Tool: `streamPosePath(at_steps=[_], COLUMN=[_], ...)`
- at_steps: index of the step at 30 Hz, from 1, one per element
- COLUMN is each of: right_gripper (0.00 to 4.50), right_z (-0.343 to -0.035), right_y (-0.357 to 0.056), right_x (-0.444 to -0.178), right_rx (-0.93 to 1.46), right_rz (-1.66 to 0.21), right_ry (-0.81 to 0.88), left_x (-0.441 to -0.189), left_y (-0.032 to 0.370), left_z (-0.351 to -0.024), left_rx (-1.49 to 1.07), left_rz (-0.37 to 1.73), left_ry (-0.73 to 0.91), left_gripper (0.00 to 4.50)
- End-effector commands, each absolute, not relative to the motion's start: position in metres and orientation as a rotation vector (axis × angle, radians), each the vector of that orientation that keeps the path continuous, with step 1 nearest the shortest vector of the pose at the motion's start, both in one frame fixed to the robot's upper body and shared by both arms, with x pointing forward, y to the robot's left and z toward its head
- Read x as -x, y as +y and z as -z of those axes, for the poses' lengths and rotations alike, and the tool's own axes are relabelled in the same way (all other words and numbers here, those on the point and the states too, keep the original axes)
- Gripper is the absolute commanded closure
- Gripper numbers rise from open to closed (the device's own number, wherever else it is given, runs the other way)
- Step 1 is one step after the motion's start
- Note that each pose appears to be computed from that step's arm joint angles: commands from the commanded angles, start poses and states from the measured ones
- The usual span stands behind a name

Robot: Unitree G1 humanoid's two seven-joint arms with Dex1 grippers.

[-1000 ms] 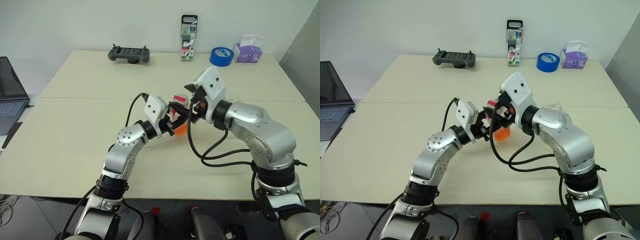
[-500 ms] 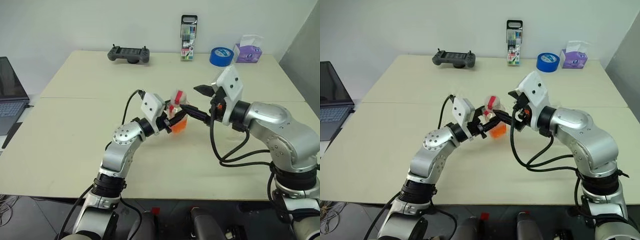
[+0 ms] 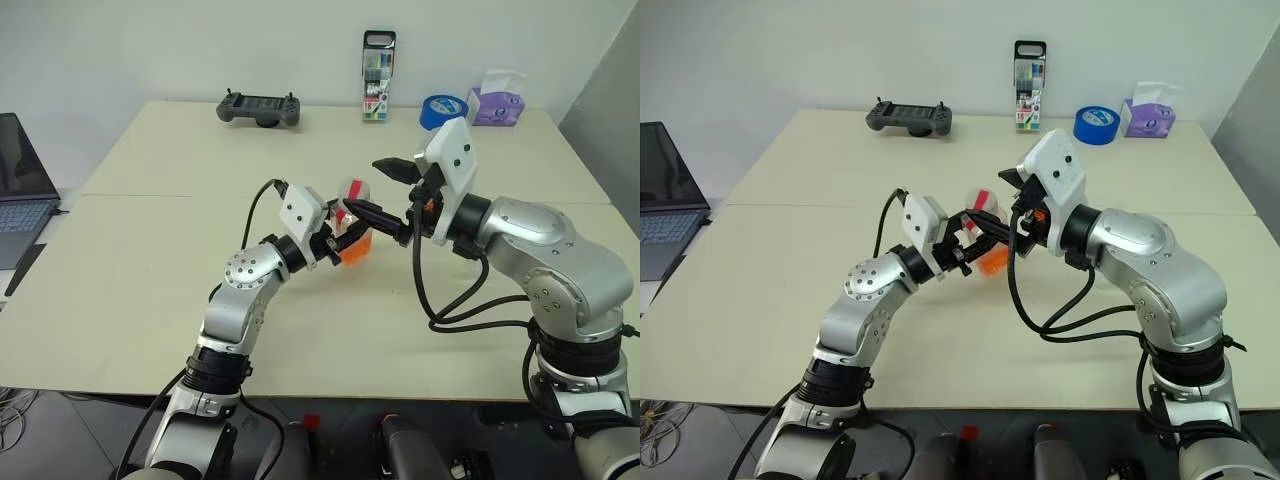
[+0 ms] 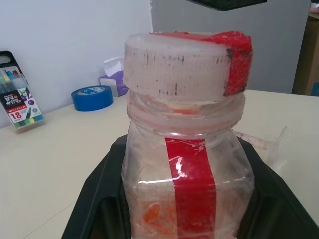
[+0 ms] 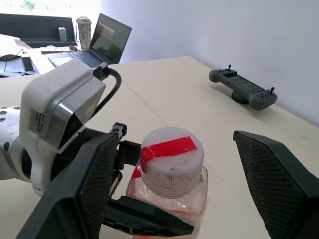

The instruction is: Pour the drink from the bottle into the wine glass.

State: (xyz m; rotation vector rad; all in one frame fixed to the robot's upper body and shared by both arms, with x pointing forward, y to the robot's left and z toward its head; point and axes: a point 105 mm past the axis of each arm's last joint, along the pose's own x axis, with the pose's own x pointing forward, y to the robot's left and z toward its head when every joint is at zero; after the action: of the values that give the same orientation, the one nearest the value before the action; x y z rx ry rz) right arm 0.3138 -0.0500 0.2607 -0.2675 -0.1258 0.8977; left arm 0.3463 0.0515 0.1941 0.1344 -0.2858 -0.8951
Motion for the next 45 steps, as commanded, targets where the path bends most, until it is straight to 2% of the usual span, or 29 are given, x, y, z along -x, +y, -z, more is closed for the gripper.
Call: streamPosePath(at_steps=[1, 9, 12, 16, 17, 22, 27, 32, 36, 38, 39, 40, 42, 45], right_gripper=[0.59, 0.59, 1.16, 2.58, 2.67, 2.67, 2.67, 2.74, 2.74, 2.74, 2.74, 2.74, 2.74, 2.76], right_z=[-0.268, -0.266, -0.267, -0.268, -0.269, -0.276, -0.309, -0.324, -0.318, -0.290, -0.274, -0.262, -0.251, -0.195], right_y=[-0.040, -0.032, -0.032, -0.034, -0.035, -0.036, -0.033, -0.048, -0.075, -0.143, -0.180, -0.208, -0.230, -0.278], right_x=[-0.310, -0.314, -0.316, -0.317, -0.318, -0.315, -0.285, -0.290, -0.309, -0.338, -0.343, -0.342, -0.338, -0.322], right_rx=[0.255, 0.210, 0.200, 0.185, 0.181, 0.174, 0.101, 0.001, -0.047, -0.053, -0.048, -0.041, -0.048, -0.016], right_rz=[-0.920, -0.916, -0.904, -0.885, -0.877, -0.887, -1.044, -0.955, -0.755, -0.375, -0.187, -0.050, 0.055, 0.300], right_ry=[-0.164, -0.158, -0.162, -0.165, -0.168, -0.197, -0.371, -0.408, -0.367, -0.261, -0.218, -0.189, -0.171, 0.009], left_x=[-0.342, -0.341, -0.340, -0.340, -0.339, -0.339, -0.339, -0.338, -0.337, -0.338, -0.339, -0.339, -0.339, -0.339], left_y=[0.048, 0.049, 0.049, 0.049, 0.049, 0.048, 0.047, 0.046, 0.046, 0.048, 0.049, 0.049, 0.050, 0.048], left_z=[-0.213, -0.213, -0.213, -0.213, -0.212, -0.212, -0.211, -0.208, -0.208, -0.210, -0.210, -0.211, -0.211, -0.213], left_rx=[-0.145, -0.143, -0.142, -0.142, -0.141, -0.140, -0.137, -0.136, -0.135, -0.132, -0.132, -0.131, -0.130, -0.120], left_rz=[0.897, 0.895, 0.893, 0.892, 0.892, 0.895, 0.902, 0.909, 0.909, 0.899, 0.896, 0.895, 0.895, 0.905], left_ry=[-0.368, -0.367, -0.368, -0.368, -0.367, -0.365, -0.357, -0.348, -0.348, -0.353, -0.354, -0.355, -0.355, -0.356], left_gripper=[2.50, 2.50, 2.51, 2.51, 2.51, 2.54, 2.55, 2.55, 2.55, 2.55, 2.55, 2.55, 2.55, 2.55])
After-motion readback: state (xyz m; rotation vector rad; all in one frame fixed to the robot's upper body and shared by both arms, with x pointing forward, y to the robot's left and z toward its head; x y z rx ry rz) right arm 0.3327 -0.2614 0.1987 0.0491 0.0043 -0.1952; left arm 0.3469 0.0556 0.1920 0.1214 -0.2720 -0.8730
